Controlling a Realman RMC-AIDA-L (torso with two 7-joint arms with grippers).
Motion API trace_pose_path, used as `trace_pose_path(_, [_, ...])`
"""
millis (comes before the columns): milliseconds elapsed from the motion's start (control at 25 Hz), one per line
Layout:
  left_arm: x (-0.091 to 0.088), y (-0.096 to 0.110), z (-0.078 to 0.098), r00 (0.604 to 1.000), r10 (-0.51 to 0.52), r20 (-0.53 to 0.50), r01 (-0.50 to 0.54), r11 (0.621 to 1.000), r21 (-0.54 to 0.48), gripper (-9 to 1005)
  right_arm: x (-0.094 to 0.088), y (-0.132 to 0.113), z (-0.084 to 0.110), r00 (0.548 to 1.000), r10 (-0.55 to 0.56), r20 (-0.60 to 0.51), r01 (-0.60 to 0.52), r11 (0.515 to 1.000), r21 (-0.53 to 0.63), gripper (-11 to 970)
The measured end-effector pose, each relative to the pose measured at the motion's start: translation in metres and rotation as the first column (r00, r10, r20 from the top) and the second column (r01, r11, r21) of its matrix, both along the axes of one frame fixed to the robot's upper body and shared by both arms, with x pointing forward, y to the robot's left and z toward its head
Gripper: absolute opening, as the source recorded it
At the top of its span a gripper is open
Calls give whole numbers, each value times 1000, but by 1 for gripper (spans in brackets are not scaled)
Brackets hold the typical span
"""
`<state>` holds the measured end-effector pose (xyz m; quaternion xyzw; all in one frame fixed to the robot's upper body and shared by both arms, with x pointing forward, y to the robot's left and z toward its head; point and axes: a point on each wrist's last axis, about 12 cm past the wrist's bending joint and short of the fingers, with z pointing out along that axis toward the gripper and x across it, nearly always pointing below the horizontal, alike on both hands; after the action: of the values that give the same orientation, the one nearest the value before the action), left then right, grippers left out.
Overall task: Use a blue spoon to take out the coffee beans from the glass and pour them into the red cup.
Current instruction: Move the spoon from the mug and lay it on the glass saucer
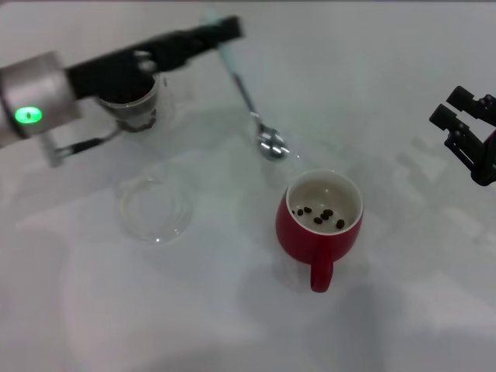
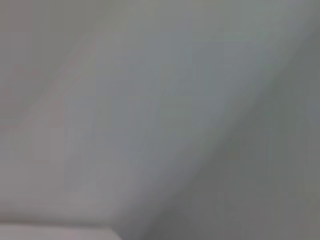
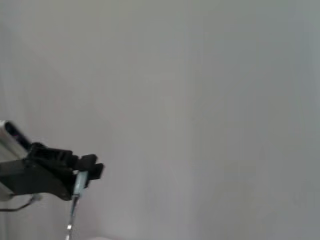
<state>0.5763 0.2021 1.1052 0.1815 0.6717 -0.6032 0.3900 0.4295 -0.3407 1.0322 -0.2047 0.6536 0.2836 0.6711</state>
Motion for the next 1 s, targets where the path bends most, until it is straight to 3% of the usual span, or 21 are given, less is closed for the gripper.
trace_pose_path(80, [-8, 31, -5, 995, 95, -18, -96, 995, -23, 124, 0, 1, 0, 1000, 1, 1, -1, 1000, 3, 375])
trace_pose_path(240, [-30, 70, -23, 973, 226, -55, -226, 974, -6, 124, 0, 0, 1, 1000, -4, 1, 4, 1000, 9, 376])
trace_pose_path(400, [-48, 91, -38, 951, 300, -77, -298, 954, 38, 123, 1, -3, 2, 1000, -7, -4, 7, 1000, 20, 376])
trace_pose_path(680, [-75, 116, -60, 901, 421, -102, -409, 905, 116, 123, -2, -6, 5, 1000, -12, -8, 12, 999, 51, 375])
trace_pose_path(1000, [-80, 122, -71, 870, 483, -100, -462, 869, 179, 124, -7, -6, 6, 1000, 1, -1, -1, 997, 79, 375])
